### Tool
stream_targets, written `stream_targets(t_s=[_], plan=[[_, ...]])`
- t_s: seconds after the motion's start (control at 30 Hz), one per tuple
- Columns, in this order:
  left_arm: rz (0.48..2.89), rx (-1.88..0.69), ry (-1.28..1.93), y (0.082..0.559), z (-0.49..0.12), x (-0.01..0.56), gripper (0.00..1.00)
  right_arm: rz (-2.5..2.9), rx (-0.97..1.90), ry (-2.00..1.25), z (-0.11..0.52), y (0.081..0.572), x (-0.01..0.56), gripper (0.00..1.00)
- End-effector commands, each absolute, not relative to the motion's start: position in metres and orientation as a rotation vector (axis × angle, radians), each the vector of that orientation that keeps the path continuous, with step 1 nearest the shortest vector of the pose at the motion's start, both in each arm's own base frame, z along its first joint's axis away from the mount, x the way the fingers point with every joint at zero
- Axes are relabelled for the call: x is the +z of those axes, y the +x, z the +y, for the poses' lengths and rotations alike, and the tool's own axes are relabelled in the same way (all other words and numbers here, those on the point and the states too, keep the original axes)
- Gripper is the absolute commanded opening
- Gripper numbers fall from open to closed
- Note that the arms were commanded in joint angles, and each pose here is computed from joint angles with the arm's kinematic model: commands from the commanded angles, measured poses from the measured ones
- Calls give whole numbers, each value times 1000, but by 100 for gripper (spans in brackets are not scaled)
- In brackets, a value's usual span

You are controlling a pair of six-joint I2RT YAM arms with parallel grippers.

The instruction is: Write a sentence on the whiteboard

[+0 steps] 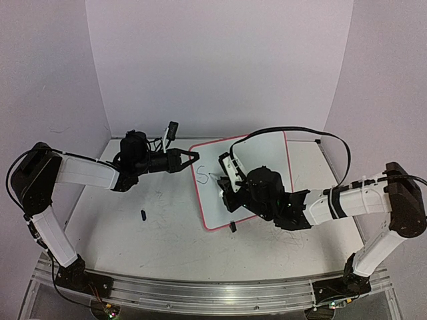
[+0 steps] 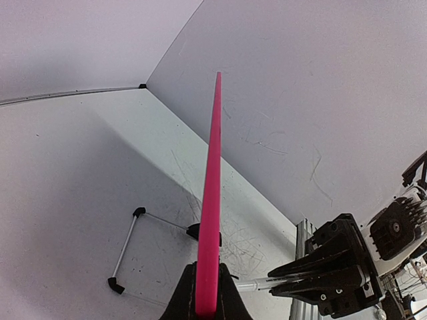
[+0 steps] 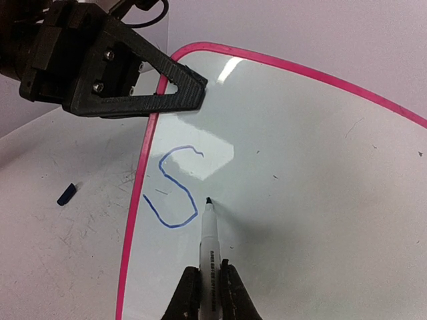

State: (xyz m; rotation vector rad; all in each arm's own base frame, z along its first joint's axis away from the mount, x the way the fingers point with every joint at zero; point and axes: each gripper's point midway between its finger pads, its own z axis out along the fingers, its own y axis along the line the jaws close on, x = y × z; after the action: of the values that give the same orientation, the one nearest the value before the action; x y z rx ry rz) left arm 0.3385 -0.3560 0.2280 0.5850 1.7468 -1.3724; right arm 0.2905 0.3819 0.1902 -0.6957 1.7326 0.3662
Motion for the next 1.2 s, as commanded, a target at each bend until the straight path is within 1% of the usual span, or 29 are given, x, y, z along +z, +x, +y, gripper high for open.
stream_targets(t_s=[0.0, 0.53, 1.17], plan=[[1767, -1366, 638, 328, -363, 224, 0, 1771, 349, -689, 377, 288, 178, 0], [1767, -1367, 637, 328, -363, 224, 0, 1806, 371, -671, 375, 277, 168, 0], [1766, -1372, 641, 326, -364, 224, 0, 1757, 356, -623, 381, 290, 187, 0]])
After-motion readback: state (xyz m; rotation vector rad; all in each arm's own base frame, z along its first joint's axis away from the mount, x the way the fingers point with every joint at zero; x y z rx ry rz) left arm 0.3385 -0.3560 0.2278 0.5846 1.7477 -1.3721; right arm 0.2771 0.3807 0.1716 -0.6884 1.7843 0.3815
